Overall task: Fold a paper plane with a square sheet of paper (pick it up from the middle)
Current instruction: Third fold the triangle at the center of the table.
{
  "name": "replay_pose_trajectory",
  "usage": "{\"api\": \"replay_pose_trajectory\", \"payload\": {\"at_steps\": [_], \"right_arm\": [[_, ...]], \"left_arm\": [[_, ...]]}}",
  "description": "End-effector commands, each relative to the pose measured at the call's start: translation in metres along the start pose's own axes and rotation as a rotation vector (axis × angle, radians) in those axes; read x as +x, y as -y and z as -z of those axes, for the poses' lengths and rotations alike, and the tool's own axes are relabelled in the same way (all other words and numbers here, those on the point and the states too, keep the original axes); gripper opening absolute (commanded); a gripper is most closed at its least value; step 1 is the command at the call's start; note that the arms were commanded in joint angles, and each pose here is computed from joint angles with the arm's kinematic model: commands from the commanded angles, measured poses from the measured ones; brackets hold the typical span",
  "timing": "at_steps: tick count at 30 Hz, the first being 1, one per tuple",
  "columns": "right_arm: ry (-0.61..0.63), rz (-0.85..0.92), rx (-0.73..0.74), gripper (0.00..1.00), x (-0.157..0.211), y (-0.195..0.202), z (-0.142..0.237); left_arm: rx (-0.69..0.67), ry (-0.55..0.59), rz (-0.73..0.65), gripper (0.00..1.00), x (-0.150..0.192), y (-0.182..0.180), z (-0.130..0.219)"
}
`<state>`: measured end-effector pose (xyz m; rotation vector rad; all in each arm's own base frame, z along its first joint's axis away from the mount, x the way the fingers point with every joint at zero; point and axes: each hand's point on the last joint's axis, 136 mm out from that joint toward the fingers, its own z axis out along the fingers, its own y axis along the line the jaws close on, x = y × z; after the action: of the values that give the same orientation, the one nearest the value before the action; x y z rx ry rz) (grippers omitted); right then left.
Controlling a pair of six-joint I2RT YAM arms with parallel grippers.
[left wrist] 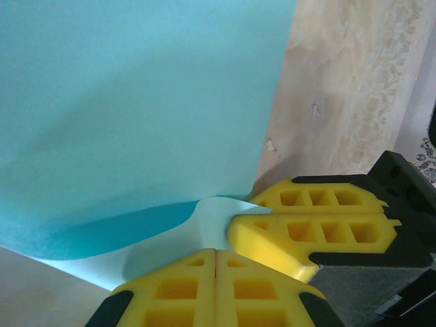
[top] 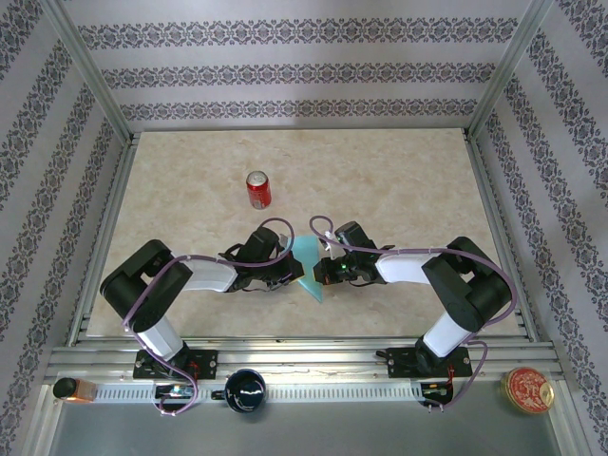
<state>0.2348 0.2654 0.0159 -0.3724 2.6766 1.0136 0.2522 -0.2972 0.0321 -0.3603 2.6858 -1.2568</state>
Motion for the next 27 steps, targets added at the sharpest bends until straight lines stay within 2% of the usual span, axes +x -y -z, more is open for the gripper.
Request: {"api": "replay_pose_trajectory", "payload": {"at_steps": [1,19,23,27], "right_arm": [[-0.038,-0.023,0.062,0.00,0.017,0.016,-0.005],[-0.031,-0.020,0.048,0.00,0.014,0.012,-0.003],[0.003,-0.013,0.006,0.05,0.001,-0.002,0.005],[0.066,-0.012,-0.006,0.22,-0.014,-0.014,0.024]], "left_arm": [[0.016,0.021,-0.006,0.00,-0.002,0.002,-0.003],[-0.040,-0.002,0.028,0.00,0.006,-0.027,-0.014],[-0.052,-0.008,0.022,0.00,0.007,-0.029,-0.013],[-0.062,-0.015,0.020,0.00,0.007,-0.030,-0.014]]}}
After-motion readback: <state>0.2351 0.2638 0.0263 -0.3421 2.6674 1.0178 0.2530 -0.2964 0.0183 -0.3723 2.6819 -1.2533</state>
